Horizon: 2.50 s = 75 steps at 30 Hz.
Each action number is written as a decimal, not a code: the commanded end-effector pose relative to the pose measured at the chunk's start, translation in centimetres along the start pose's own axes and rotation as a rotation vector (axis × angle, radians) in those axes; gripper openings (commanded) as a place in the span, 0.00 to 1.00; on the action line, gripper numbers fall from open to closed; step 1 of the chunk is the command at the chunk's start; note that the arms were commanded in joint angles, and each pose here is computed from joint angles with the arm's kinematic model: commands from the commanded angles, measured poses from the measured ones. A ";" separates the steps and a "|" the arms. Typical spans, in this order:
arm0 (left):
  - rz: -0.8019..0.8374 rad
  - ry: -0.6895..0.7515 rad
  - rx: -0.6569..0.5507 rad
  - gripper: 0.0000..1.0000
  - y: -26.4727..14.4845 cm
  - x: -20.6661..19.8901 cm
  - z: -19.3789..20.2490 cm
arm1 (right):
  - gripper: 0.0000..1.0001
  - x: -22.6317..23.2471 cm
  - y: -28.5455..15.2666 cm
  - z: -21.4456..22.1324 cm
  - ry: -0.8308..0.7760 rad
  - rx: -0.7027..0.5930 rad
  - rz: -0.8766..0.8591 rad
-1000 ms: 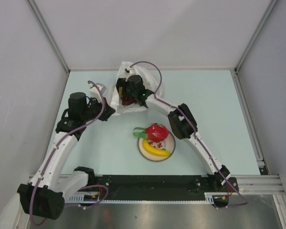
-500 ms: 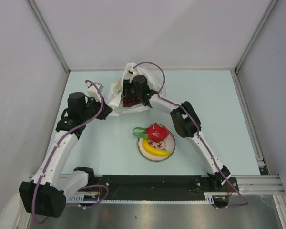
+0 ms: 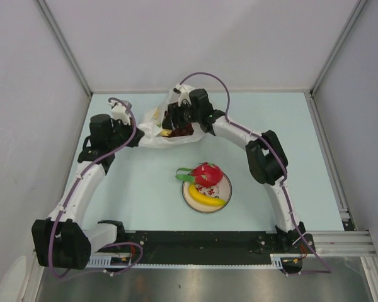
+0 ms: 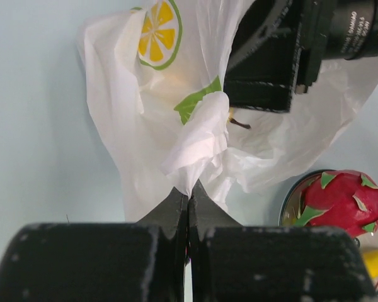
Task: Take the fake fruits out of the plastic bag
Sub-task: Take out the fake fruit from the plastic bag, then place the fake fruit on the plate.
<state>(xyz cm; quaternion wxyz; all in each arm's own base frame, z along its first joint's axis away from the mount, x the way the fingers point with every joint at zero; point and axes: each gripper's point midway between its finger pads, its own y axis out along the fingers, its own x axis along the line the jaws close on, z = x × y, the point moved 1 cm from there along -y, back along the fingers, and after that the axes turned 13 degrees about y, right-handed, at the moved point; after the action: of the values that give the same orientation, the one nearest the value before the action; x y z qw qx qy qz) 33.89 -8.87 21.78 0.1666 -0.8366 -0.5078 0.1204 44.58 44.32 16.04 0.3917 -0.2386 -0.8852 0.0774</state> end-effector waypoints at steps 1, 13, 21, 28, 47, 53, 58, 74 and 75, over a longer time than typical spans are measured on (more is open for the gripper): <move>-0.039 0.052 -0.132 0.00 -0.1 1.0 -4.3 | 0.36 1.7 -3.3 -1.2 -0.028 0.056 -0.088; -0.057 0.097 -0.147 0.00 0.5 1.8 -5.1 | 0.36 8.8 -12.1 0.5 -0.417 0.141 -0.288; -0.067 0.126 -0.158 0.00 0.1 1.8 -4.7 | 0.35 14.6 -16.7 0.3 -0.547 0.038 -0.376; -0.044 0.118 -0.192 0.00 -0.9 1.0 -5.4 | 0.34 14.8 -23.1 3.3 -0.722 0.109 -0.267; -0.008 0.088 -0.304 0.00 -5.7 -1.7 -7.0 | 0.29 3.7 -33.1 17.7 -0.986 0.392 -0.018; -0.039 0.075 -0.309 0.00 -6.0 -0.3 -7.1 | 0.29 2.2 -31.2 17.5 -1.170 0.347 -0.048; -0.049 0.056 -0.288 0.00 -5.9 0.4 -6.4 | 0.29 1.7 -29.4 18.6 -1.271 0.345 -0.090; -0.053 0.037 -0.277 0.00 -4.7 1.2 -5.8 | 0.30 1.4 -26.2 22.8 -1.381 0.413 -0.193; -0.048 0.034 -0.276 0.00 -4.6 1.1 -5.8 | 0.30 1.6 -26.1 23.0 -1.383 0.410 -0.198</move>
<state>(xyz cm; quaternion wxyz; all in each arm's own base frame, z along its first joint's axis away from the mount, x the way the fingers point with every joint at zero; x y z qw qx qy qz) 32.29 -6.96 27.87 0.0739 -0.8387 -0.5368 0.0537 17.51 22.37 9.66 -0.1832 0.0192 -0.9175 0.3525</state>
